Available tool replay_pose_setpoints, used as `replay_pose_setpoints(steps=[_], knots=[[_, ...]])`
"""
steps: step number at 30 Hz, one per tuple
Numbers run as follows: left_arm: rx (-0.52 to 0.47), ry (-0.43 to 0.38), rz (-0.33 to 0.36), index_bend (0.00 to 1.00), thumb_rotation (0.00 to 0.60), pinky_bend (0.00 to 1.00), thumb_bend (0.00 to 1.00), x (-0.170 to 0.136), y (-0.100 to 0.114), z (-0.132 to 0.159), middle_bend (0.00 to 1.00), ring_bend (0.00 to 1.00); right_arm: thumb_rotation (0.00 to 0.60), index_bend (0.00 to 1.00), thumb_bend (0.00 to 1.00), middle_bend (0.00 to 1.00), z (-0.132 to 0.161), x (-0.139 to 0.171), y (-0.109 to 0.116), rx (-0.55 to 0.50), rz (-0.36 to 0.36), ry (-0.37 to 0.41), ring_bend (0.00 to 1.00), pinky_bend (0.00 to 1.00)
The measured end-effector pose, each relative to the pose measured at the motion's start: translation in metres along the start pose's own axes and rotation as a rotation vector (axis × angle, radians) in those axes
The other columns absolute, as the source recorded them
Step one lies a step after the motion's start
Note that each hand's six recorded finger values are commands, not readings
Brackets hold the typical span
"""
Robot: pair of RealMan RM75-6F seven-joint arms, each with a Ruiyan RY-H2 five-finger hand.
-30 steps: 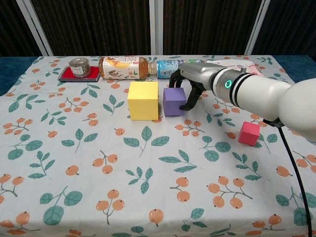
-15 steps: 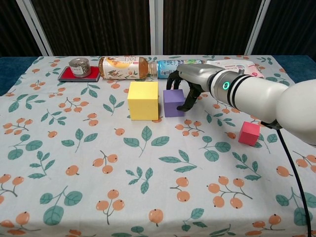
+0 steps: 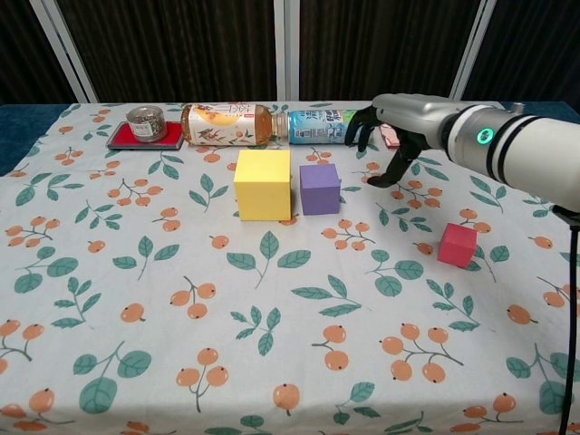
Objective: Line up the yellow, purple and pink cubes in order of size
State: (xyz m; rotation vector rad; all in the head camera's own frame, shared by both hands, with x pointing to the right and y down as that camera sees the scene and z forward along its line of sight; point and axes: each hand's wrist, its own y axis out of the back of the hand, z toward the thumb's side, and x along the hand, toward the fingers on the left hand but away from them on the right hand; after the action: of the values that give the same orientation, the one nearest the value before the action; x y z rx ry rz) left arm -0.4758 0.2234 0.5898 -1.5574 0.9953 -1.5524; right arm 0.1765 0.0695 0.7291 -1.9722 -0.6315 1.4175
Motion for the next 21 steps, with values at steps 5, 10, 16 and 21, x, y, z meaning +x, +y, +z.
replay_pose_setpoints(steps=[5, 10, 16, 21], knots=[[0.001, -0.002, 0.001, 0.26, 0.6, 0.19, 0.01, 0.0, 0.0, 0.001, 0.25, 0.14, 0.6, 0.25, 0.19, 0.29, -0.01, 0.006, -0.012, 0.005, 0.061, -0.014, 0.07, 0.05], [0.001, -0.003, -0.002, 0.26, 0.6, 0.19, 0.01, 0.001, -0.001, 0.002, 0.25, 0.14, 0.6, 0.24, 0.19, 0.29, -0.006, 0.004, -0.02, -0.005, 0.088, -0.003, 0.06, 0.05], [0.001, -0.002, -0.002, 0.26, 0.6, 0.19, 0.01, 0.002, -0.001, 0.001, 0.25, 0.14, 0.6, 0.24, 0.19, 0.29, 0.001, 0.003, -0.024, -0.012, 0.099, 0.016, 0.06, 0.05], [0.001, -0.003, -0.004, 0.26, 0.6, 0.19, 0.01, 0.002, -0.002, 0.001, 0.25, 0.14, 0.6, 0.24, 0.19, 0.29, 0.003, 0.003, -0.028, -0.013, 0.111, 0.02, 0.06, 0.05]])
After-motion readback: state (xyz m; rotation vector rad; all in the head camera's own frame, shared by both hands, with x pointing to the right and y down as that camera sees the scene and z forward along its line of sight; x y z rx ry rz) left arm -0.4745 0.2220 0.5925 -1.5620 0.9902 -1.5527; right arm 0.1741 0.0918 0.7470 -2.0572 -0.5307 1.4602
